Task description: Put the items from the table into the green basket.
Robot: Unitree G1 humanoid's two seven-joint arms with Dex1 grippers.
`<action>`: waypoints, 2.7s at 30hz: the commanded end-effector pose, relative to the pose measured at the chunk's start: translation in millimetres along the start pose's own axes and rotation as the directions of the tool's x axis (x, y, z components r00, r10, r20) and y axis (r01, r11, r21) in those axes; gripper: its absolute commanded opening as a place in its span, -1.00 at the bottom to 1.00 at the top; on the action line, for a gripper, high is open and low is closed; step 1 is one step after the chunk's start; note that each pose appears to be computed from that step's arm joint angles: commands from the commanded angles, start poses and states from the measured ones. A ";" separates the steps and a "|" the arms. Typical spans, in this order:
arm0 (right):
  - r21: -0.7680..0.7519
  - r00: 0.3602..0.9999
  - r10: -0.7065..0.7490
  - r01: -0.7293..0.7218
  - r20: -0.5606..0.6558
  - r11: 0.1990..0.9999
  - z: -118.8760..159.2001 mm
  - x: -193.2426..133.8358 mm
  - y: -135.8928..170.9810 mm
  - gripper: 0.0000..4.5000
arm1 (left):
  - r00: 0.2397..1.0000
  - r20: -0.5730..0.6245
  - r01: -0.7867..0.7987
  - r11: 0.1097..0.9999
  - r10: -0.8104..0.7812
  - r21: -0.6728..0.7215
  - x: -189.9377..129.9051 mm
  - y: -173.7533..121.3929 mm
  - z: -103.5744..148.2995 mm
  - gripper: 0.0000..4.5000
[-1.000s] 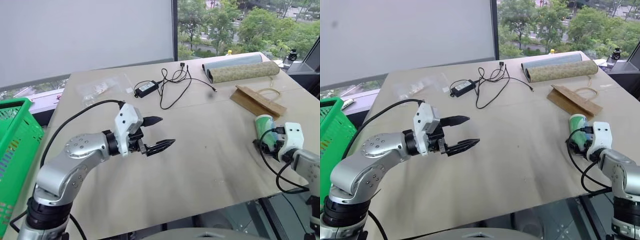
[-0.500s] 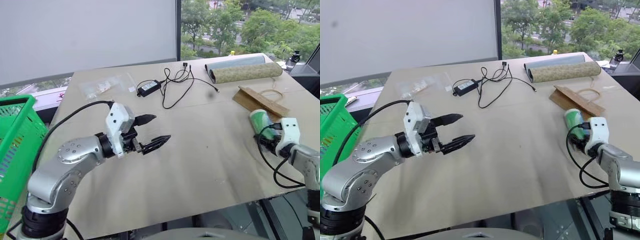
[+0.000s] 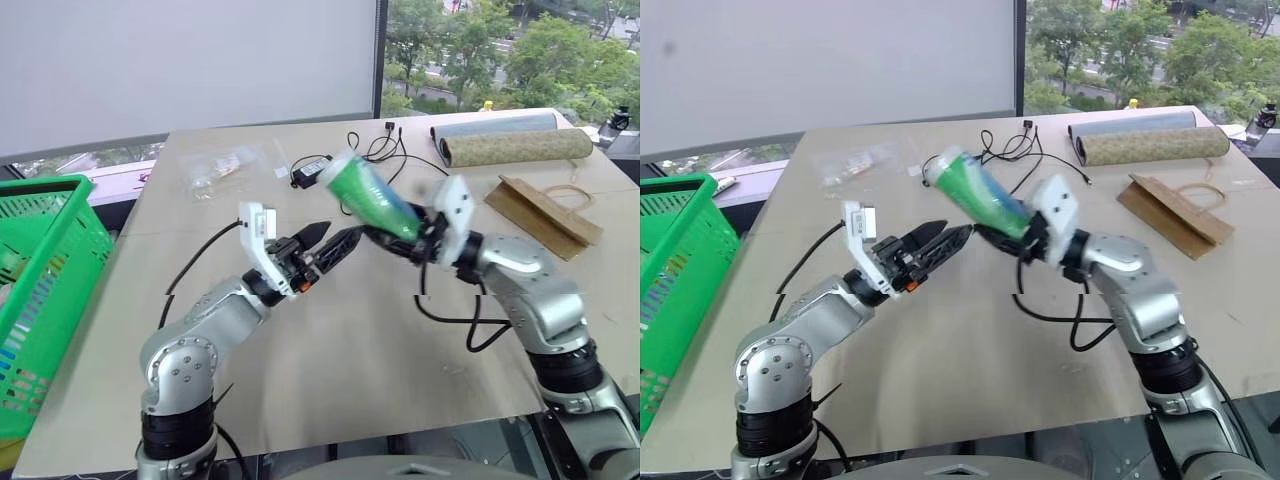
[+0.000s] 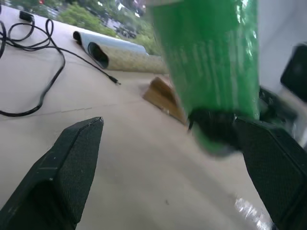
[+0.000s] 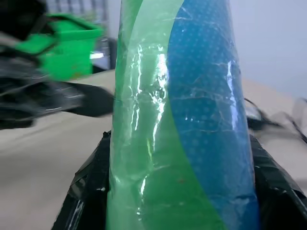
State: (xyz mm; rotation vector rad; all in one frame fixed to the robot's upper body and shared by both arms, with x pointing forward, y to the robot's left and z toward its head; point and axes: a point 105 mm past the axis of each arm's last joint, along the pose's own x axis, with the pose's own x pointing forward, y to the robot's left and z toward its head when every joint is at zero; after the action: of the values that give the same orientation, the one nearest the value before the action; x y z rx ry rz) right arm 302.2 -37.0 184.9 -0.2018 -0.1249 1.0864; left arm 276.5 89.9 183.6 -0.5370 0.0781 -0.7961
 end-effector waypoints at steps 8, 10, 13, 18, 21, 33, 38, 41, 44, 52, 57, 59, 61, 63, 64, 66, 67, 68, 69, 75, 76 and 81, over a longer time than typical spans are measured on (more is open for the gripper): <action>-0.282 0.985 0.134 -0.100 0.105 0.954 11.7 28.6 24.0 -0.05 | 0.966 0.256 0.059 0.995 -0.037 -0.079 0.0 -17.9 46.1 1.00; -0.286 0.982 0.144 -0.105 0.122 0.953 14.0 29.6 24.4 -0.05 | 0.972 0.234 0.048 0.996 -0.029 -0.076 -0.4 -17.6 40.7 0.89; -0.280 0.981 0.143 -0.103 0.129 0.955 14.2 30.9 22.4 -0.05 | 0.973 0.227 0.050 0.996 -0.033 -0.069 -1.7 -19.4 38.4 0.40; -0.282 0.987 0.142 -0.114 0.080 0.953 5.6 30.5 20.0 0.53 | 0.965 0.263 0.027 0.998 -0.011 -0.057 -1.4 -16.8 47.4 -0.12; -0.280 0.988 0.133 -0.107 0.075 0.954 3.7 30.0 16.9 1.00 | 0.959 0.281 -0.012 0.999 0.022 -0.038 -3.4 -12.3 53.6 -0.22; 0.002 0.984 0.133 -0.134 0.119 0.991 10.1 6.8 2.8 1.00 | 0.839 0.457 -0.427 0.876 0.294 0.222 -63.7 35.7 135.9 -0.23; 0.066 0.981 0.129 -0.140 0.146 0.988 21.2 2.3 -2.2 1.00 | 0.761 0.545 -0.549 0.798 0.352 0.250 -90.8 42.8 167.2 -0.23; 0.101 0.973 0.151 -0.170 0.172 0.980 30.5 -0.7 -1.8 1.00 | 0.689 0.587 -0.681 0.657 0.425 0.323 -114.1 52.3 184.2 -0.23; 0.158 0.952 0.213 -0.250 0.221 0.955 45.1 -5.3 5.9 1.00 | 0.593 0.634 -0.800 0.452 0.496 0.394 -137.6 62.4 200.7 -0.23; 0.219 0.881 0.338 -0.420 0.330 0.881 81.7 -26.6 10.1 1.00 | 0.242 0.728 -0.860 -0.205 0.641 0.467 -226.6 101.1 230.0 -0.23; 0.200 0.895 0.316 -0.388 0.315 0.900 79.8 -32.6 2.4 1.00 | 0.234 0.701 -0.779 -0.301 0.673 0.550 -252.6 117.4 236.6 -0.23; 0.194 0.898 0.313 -0.382 0.310 0.904 79.2 -33.3 2.1 1.00 | 0.233 0.689 -0.765 -0.309 0.686 0.566 -258.5 124.9 236.4 -0.23; 0.186 0.897 0.313 -0.381 0.313 0.906 80.0 -33.3 2.9 1.00 | 0.225 0.690 -0.758 -0.322 0.687 0.568 -263.7 130.1 237.4 -0.23; 0.180 0.896 0.309 -0.378 0.319 0.908 81.7 -33.1 3.0 1.00 | 0.202 0.700 -0.774 -0.326 0.685 0.543 -270.3 133.6 239.0 -0.23; 0.178 0.895 0.307 -0.376 0.324 0.909 82.8 -32.9 3.0 1.00 | 0.181 0.707 -0.790 -0.327 0.684 0.518 -274.4 134.7 239.9 -0.01; 0.171 0.896 0.302 -0.370 0.327 0.913 83.8 -32.4 2.8 1.00 | 0.171 0.715 -0.802 -0.326 0.678 0.501 -275.1 137.2 240.9 0.37; 0.170 0.896 0.300 -0.368 0.327 0.914 83.9 -32.5 2.6 1.00 | 0.189 0.716 -0.804 -0.312 0.672 0.506 -270.7 137.6 241.0 0.58; 0.170 0.897 0.298 -0.366 0.327 0.915 83.9 -32.6 2.5 1.00 | 0.203 0.716 -0.806 -0.301 0.667 0.509 -267.4 137.8 241.0 0.75; 0.170 0.899 0.292 -0.360 0.327 0.917 83.3 -32.8 2.1 1.00 | 0.239 0.710 -0.815 -0.260 0.663 0.517 -260.8 137.8 240.1 0.98; 0.217 0.960 0.145 -0.198 0.238 0.956 47.8 -44.3 -12.2 1.00 | 0.582 0.544 -0.736 0.107 0.604 0.668 -196.5 126.6 198.9 0.98; 0.211 0.977 0.101 -0.140 0.185 0.967 32.9 -49.0 -16.8 1.00 | 0.651 0.479 -0.691 0.199 0.589 0.695 -182.4 123.0 180.3 0.98; 0.113 0.997 -0.048 0.054 -0.056 0.992 -33.9 -84.1 -28.7 1.00 | 0.839 0.166 -0.479 0.559 0.518 0.677 -131.5 100.6 74.2 0.98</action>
State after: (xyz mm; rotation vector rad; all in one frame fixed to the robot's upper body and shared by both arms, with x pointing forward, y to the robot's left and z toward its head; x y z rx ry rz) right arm 294.6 -119.6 152.0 -0.0120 0.0480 1.0591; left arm 274.3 302.7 176.4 0.2751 0.0034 -0.1156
